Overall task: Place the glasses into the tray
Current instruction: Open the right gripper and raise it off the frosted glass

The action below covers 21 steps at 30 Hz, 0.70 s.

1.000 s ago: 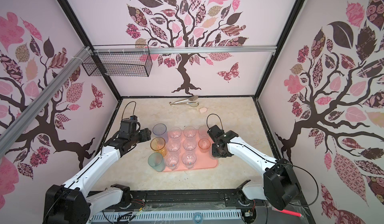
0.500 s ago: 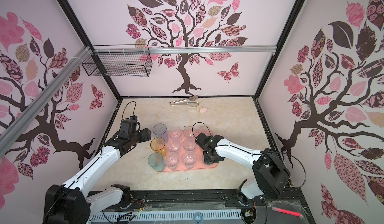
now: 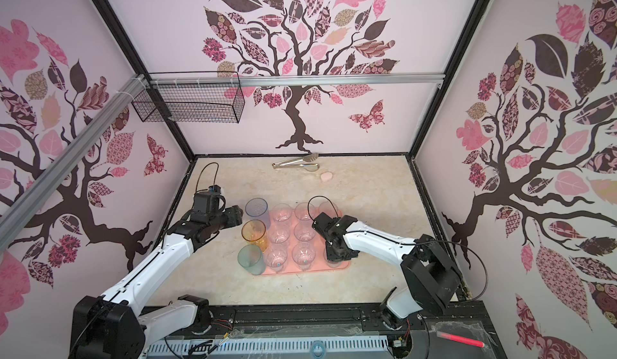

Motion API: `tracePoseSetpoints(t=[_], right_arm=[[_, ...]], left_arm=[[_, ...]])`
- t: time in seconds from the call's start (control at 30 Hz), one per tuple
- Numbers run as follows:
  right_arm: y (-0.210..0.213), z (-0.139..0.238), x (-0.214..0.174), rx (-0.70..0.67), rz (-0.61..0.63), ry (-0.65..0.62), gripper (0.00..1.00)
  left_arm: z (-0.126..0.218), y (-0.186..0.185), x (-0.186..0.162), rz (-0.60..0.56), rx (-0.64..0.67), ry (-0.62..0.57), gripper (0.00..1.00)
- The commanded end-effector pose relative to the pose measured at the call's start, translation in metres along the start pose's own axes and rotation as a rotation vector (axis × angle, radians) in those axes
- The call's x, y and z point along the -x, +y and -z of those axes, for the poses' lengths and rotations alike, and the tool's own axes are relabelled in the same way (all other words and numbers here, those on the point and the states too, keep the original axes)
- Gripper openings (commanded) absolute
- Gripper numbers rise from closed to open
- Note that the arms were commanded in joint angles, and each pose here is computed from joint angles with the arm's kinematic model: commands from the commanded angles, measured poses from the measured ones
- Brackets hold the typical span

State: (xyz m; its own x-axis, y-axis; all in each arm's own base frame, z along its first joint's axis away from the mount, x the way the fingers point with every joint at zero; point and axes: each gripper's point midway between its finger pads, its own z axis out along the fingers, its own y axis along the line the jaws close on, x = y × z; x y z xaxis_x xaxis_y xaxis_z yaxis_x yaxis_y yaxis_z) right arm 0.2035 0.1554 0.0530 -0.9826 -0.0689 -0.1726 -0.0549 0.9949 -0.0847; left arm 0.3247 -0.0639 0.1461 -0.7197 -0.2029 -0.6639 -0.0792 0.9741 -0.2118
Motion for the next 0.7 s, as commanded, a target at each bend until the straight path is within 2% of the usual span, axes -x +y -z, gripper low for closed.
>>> tracePoseSetpoints(t=[0.0,0.27,0.47,0.57,0.67], right_arm=[[0.007,0.008,0.007,0.014,0.008,-0.007,0.18],[0.002,0.035,0.023,-0.011,0.030,-0.065,0.26],[-0.013,0.093,0.064,-0.039,0.038,-0.199,0.30],[-0.032,0.131,0.100,-0.013,-0.021,-0.343,0.33],[-0.064,0.170,0.142,-0.031,-0.138,-0.584,0.37]], left_arm=[[0.002,0.003,0.002,-0.011,0.010,-0.017,0.73],[0.002,0.003,0.003,-0.006,0.012,-0.021,0.73],[0.007,0.007,0.009,0.004,0.036,-0.045,0.73],[0.025,0.004,0.022,0.015,0.031,-0.082,0.73],[0.042,0.007,0.037,0.028,0.043,-0.156,0.73]])
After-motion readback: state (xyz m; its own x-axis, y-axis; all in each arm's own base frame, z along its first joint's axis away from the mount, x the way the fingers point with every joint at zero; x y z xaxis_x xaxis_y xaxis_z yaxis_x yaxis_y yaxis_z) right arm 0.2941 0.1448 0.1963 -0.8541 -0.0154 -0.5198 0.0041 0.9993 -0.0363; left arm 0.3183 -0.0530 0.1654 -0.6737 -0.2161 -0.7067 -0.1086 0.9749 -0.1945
